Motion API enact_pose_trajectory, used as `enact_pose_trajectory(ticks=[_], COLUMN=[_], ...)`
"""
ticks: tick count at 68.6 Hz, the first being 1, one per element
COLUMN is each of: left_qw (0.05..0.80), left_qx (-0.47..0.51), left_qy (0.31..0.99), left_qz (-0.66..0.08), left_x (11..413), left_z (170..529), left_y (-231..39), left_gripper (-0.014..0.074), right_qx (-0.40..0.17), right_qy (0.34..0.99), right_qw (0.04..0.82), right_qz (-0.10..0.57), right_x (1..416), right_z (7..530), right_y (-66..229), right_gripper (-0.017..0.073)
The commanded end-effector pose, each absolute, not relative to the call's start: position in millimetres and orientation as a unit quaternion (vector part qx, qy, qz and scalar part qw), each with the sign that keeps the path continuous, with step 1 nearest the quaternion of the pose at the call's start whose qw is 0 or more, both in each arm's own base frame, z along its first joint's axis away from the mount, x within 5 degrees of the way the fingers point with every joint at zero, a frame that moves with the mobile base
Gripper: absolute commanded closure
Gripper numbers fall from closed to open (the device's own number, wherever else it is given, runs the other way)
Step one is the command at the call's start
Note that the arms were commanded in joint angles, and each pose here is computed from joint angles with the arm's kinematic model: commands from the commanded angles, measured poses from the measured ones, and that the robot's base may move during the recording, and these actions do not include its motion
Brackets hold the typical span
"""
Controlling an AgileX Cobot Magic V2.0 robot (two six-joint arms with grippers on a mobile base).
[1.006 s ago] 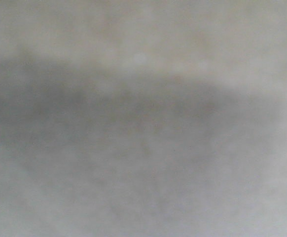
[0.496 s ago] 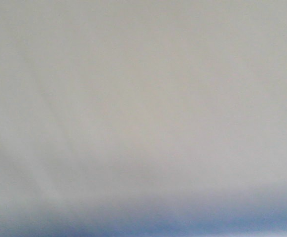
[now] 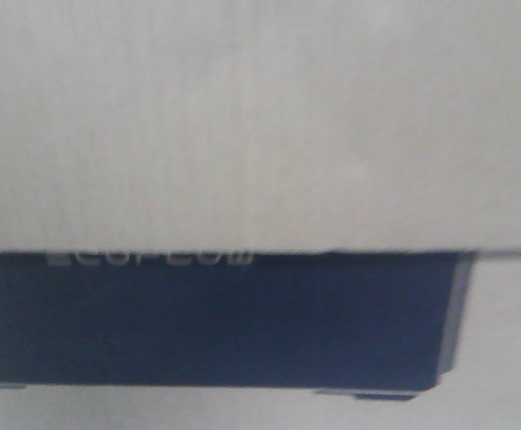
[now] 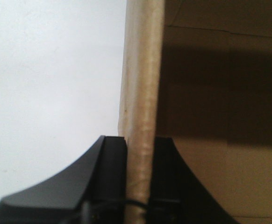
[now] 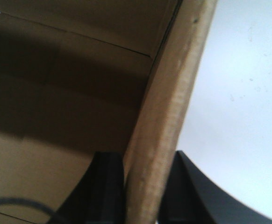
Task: Grab box from left shelf to table start
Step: 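Lower the held box onto the white table top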
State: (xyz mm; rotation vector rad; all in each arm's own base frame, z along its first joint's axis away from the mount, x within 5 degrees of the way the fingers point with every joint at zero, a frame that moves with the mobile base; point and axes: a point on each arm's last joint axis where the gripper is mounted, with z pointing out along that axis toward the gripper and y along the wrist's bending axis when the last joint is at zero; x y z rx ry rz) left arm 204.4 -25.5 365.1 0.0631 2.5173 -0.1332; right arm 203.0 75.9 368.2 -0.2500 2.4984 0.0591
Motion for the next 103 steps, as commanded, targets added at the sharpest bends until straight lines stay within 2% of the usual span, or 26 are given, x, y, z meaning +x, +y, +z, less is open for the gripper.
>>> enact_pose_trajectory(ticks=[1, 25, 30, 35, 42, 45, 50, 54, 56, 58, 68, 86, 94, 103], left_qw=[0.381, 0.319, 0.297, 0.282, 0.28, 0.28, 0.281, 0.281, 0.281, 0.28, 0.28, 0.329, 0.375, 0.432], left_qx=[0.01, 0.024, 0.035, 0.038, 0.041, 0.04, 0.04, 0.04, 0.04, 0.04, 0.041, 0.043, 0.045, 0.048], left_qy=[0.92, 0.945, 0.952, 0.956, 0.957, 0.956, 0.956, 0.956, 0.956, 0.957, 0.957, 0.94, 0.923, 0.897], left_qz=[-0.086, -0.074, -0.07, -0.068, -0.068, -0.07, -0.07, -0.07, -0.07, -0.07, -0.07, -0.073, -0.076, -0.078], left_x=[219, 239, 241, 243, 243, 243, 244, 244, 244, 243, 242, 224, 201, 162], left_z=[383, 359, 353, 349, 348, 348, 348, 348, 348, 348, 349, 375, 401, 423], left_y=[-32, -34, -34, -35, -35, -35, -35, -35, -35, -35, -35, -33, -31, -26], left_gripper=[0.0685, 0.0682, 0.0647, 0.0554, 0.0375, 0.0277, 0.018, 0.0138, 0.0132, 0.0132, 0.0132, 0.0139, 0.0143, 0.0224], right_qx=[-0.092, -0.096, -0.096, -0.096, -0.095, -0.093, -0.077, -0.064, -0.056, -0.048, -0.031, -0.018, -0.011, -0.004], right_qy=[0.923, 0.932, 0.933, 0.934, 0.938, 0.939, 0.942, 0.945, 0.946, 0.948, 0.95, 0.93, 0.912, 0.881], right_qw=[0.371, 0.346, 0.345, 0.34, 0.331, 0.328, 0.323, 0.32, 0.318, 0.314, 0.31, 0.366, 0.409, 0.47], right_qz=[0.055, 0.046, 0.046, 0.044, 0.041, 0.04, 0.037, 0.028, 0.019, 0.013, -0.011, 0.014, 0.031, 0.058], right_x=[222, 239, 239, 238, 237, 236, 236, 236, 235, 235, 231, 210, 190, 157], right_z=[380, 363, 363, 363, 361, 361, 360, 360, 360, 360, 362, 387, 411, 435], right_y=[87, 94, 94, 94, 93, 93, 91, 89, 87, 85, 78, 68, 59, 45], right_gripper=[0.0503, 0.0503, 0.0499, 0.0482, 0.0362, 0.0274, 0.0111, 0.0004, -0.0062, -0.0086, -0.007, -0.007, -0.0069, -0.0019])
